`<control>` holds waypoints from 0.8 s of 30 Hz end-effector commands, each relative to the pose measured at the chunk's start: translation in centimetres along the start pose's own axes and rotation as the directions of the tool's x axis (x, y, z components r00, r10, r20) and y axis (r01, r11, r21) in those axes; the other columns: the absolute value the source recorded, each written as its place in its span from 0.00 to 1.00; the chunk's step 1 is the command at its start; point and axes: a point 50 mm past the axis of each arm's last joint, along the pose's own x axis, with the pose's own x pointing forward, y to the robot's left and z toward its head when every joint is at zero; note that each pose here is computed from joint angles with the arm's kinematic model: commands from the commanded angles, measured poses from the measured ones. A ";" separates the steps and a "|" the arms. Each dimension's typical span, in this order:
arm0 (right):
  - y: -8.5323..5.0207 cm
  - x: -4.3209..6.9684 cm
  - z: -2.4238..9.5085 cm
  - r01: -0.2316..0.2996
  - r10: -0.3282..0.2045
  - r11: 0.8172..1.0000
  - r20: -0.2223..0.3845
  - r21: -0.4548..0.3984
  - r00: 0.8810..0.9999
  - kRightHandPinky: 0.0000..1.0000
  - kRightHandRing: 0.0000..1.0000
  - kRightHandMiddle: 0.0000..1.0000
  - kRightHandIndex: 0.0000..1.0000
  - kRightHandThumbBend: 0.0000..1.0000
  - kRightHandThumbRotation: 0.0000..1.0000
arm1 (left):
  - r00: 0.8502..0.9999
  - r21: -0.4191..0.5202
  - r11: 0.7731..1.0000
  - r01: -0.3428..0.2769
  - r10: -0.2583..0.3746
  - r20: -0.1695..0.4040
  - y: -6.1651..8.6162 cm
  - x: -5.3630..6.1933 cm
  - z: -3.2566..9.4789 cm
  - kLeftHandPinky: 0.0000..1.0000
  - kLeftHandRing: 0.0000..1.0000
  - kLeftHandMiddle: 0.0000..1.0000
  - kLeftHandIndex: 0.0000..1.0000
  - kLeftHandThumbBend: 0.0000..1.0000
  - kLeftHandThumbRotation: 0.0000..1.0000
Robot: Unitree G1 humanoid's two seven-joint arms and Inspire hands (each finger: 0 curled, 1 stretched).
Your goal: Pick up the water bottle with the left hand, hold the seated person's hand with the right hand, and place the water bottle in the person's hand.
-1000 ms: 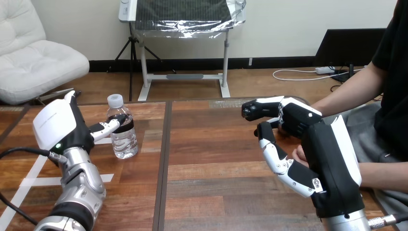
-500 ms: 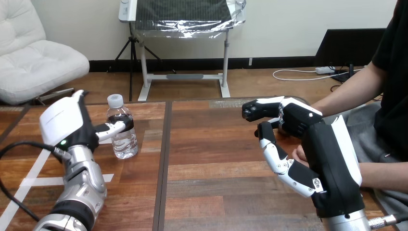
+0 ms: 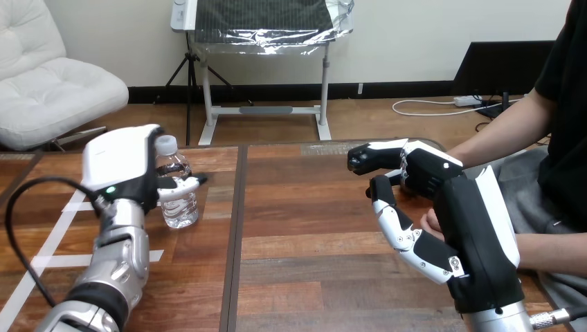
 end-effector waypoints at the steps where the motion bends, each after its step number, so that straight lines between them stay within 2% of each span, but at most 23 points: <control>1: -0.4 1.2 0.7 0.006 -0.004 1.000 0.073 -0.022 0.997 0.47 0.64 0.68 0.59 0.18 0.00 | 0.989 0.045 0.993 -0.110 0.105 0.101 3.6 2.5 1.6 0.86 0.85 0.86 0.79 0.67 0.70; 7: -0.4 1.2 0.7 0.006 -0.004 1.000 0.072 -0.015 0.997 0.48 0.64 0.68 0.59 0.18 0.00 | 0.987 0.072 0.990 -0.120 0.111 0.120 3.8 2.7 2.0 0.88 0.87 0.87 0.80 0.65 0.74; 24: -0.3 1.3 0.6 0.003 -0.001 0.999 0.068 -0.032 0.998 0.48 0.64 0.68 0.59 0.17 0.00 | 0.983 0.074 0.988 -0.134 0.123 0.138 3.9 2.8 3.0 0.87 0.87 0.87 0.82 0.63 0.79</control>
